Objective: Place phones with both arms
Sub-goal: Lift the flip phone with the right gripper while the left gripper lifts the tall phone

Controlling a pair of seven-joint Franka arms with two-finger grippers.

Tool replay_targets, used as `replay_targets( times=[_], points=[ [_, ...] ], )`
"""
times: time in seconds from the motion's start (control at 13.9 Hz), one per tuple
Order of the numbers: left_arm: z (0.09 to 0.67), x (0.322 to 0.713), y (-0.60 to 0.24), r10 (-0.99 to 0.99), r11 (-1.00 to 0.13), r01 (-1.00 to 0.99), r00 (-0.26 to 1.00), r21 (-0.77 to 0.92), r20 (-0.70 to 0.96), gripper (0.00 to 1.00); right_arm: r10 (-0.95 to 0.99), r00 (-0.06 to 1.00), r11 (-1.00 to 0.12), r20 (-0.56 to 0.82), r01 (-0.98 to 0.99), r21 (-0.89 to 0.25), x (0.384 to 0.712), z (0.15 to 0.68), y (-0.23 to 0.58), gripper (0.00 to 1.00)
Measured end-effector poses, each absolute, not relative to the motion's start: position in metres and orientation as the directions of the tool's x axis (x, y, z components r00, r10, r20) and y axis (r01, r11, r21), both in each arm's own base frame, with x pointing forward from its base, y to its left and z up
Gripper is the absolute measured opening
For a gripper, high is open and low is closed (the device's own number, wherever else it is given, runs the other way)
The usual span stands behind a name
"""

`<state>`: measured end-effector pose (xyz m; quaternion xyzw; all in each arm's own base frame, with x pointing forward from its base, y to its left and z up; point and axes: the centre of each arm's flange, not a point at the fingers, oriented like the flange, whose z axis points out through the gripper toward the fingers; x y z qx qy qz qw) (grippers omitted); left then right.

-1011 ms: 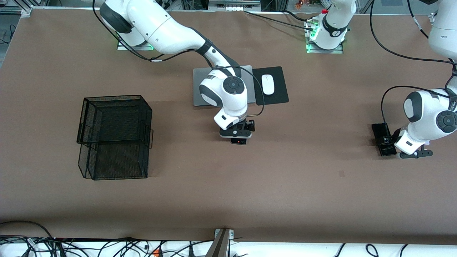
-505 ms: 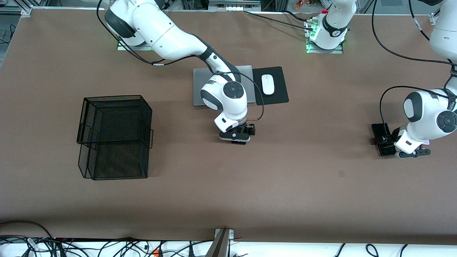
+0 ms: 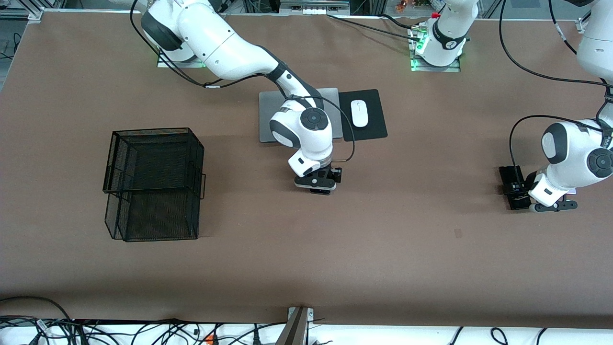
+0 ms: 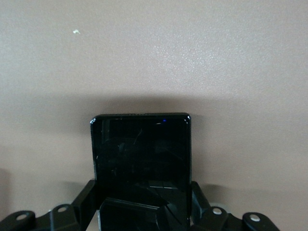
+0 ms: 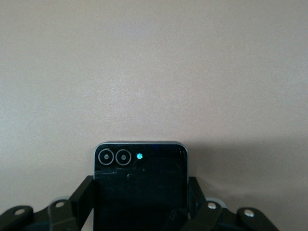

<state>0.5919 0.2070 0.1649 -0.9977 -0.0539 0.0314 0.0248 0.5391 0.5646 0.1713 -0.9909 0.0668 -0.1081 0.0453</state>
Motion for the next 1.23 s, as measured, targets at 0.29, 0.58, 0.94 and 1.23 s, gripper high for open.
replay_targets(
  times=[0.29,0.58,0.94,1.23],
  points=[
    [0.170,0.597,0.202,0.096,-0.994,0.094,0.994,-0.047,-0.057,0.80,-0.141,0.968,-0.988,0.208,-0.123,-0.094,0.539,0.171,0.564,0.81],
    [0.199,0.617,0.186,0.076,-0.997,0.073,0.993,-0.040,-0.088,0.80,-0.130,0.973,-0.991,0.189,-0.132,0.001,0.549,0.193,0.558,0.81],
    [0.268,0.652,0.152,0.046,-0.999,0.043,0.990,-0.020,-0.132,0.80,-0.111,0.978,-0.992,0.176,-0.119,0.037,0.550,0.315,0.559,0.81],
    [0.300,0.678,0.062,-0.040,-0.999,-0.039,0.994,0.012,-0.104,0.80,-0.047,0.995,-0.994,0.093,-0.056,0.094,0.566,0.408,0.503,0.81]
  ],
)
